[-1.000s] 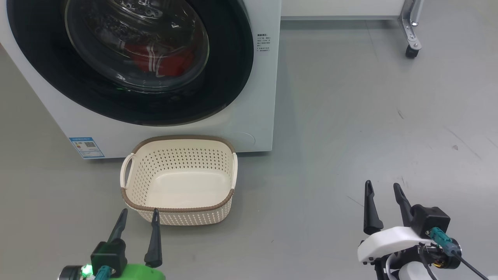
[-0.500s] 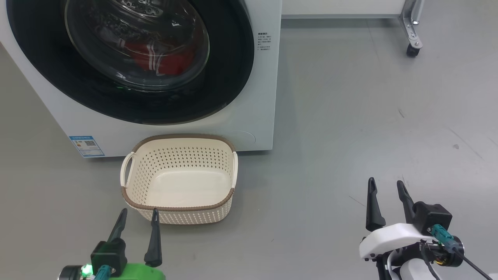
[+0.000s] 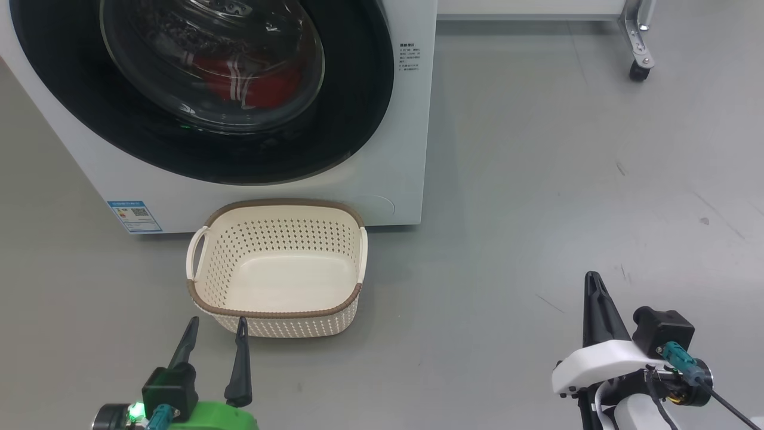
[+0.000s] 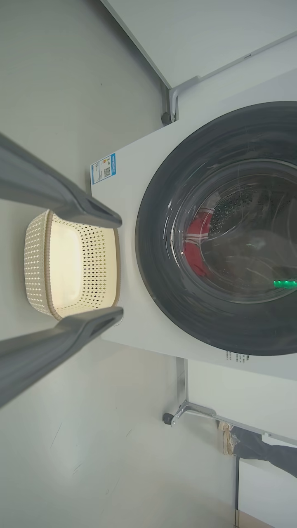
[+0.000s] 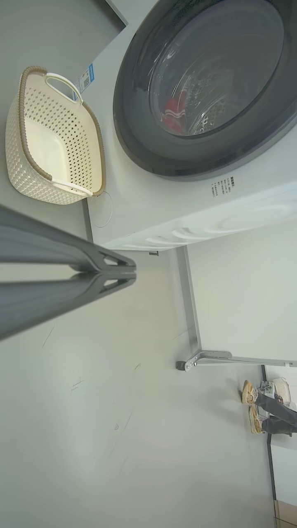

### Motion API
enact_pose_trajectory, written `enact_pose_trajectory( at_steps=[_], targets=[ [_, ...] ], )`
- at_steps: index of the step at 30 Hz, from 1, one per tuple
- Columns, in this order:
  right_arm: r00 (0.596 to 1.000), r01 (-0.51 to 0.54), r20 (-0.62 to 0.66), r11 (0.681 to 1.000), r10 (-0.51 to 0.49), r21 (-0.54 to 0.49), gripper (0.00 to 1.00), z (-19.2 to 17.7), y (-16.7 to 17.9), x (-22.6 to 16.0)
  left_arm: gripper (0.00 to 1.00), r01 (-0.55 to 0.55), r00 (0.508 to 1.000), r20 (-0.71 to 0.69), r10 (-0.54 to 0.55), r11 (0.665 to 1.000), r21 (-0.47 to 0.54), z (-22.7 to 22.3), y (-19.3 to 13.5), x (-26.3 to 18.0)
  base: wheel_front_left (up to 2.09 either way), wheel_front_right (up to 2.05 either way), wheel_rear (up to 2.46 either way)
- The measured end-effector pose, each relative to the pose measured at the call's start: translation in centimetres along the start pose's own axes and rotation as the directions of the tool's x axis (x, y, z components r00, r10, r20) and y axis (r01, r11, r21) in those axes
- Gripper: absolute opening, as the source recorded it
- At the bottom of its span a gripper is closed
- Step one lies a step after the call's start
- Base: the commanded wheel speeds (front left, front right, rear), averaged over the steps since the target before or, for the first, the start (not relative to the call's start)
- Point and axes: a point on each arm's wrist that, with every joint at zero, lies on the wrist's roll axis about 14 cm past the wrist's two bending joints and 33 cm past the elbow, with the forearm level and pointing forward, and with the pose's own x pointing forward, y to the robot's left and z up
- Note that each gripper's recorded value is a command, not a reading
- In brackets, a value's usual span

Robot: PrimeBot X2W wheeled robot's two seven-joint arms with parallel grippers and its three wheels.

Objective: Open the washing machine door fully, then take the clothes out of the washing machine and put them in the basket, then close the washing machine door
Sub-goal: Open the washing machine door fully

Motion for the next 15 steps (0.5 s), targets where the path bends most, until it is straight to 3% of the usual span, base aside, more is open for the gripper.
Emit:
enact_pose_trajectory(
  at_steps=[6, 10, 12, 15],
  targets=[
    [1.0, -0.012, 0.004, 0.998, 0.012, 0.064, 0.0, 0.3, 0.1, 1.2, 1.0, -0.007, 1.0, -0.008, 0.007, 1.0, -0.008, -0.2, 0.2, 0.5, 0.0, 0.0, 0.0],
    [1.0, 0.015, 0.015, 0.987, -0.018, 0.162, 0.0, 0.9, -0.8, 2.2, 1.0, -0.009, 1.0, -0.013, 0.009, 1.0, -0.009, -0.4, 0.3, 0.8, 0.0, 0.0, 0.0],
    [0.999, 0.037, 0.018, 0.965, -0.043, 0.259, 0.0, 1.4, -1.5, 3.0, 1.0, -0.006, 1.0, -0.017, 0.006, 1.0, -0.009, -0.5, 0.2, 1.0, 0.0, 0.0, 0.0],
    [0.997, 0.062, 0.008, 0.905, -0.072, 0.42, 0.0, 1.8, -2.3, 4.1, 1.0, -0.003, 1.0, -0.016, 0.003, 1.0, -0.008, -0.4, 0.1, 1.5, 0.0, 0.0, 0.0]
  ],
)
